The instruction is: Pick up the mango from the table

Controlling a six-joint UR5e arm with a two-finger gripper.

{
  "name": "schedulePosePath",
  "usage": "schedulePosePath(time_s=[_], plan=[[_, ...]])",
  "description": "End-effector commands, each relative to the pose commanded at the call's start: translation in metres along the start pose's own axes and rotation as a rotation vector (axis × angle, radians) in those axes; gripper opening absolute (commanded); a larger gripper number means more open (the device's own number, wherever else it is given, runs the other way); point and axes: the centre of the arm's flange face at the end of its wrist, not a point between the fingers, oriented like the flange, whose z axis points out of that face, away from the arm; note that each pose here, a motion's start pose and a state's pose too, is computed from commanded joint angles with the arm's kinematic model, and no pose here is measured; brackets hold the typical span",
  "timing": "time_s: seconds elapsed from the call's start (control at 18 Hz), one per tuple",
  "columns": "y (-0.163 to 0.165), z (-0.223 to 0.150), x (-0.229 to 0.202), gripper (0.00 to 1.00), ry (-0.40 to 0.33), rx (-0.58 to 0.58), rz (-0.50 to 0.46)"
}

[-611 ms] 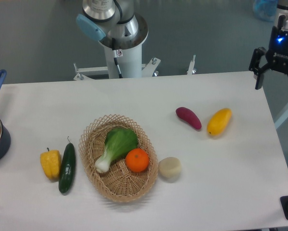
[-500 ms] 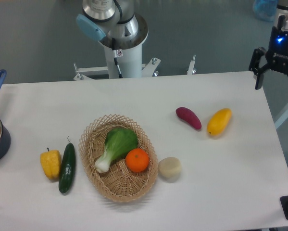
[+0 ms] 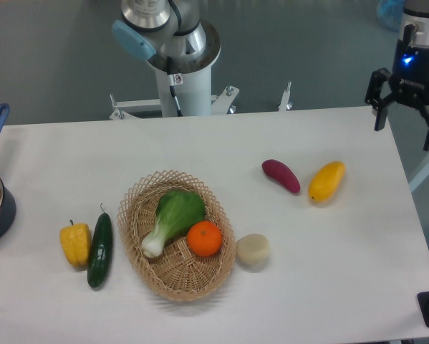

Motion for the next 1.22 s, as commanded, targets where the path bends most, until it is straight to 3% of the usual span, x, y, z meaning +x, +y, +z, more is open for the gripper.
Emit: schedulePosePath(time_s=[0.17,0.33,0.56,0.72,1.0,1.11,1.22], plan=[[-0.014,0.013,0.012,1.00,0.007,0.006,0.010],[-0.024,0.022,0.016,1.00,-0.002,0.009,-0.115],[-0.034,0.044,0.028,1.00,0.035,0.025,-0.150],[-0.034,0.074,0.048,1.00,0.096,0.032,-0.186],[-0.014,0.140,0.064,1.00,0.088,0.023,-0.182],[-0.003,0.151,0.068,1.00,0.117,-0.051,-0.184],[0.014,0.157,0.074,1.00,0.143,-0.207,-0.168]])
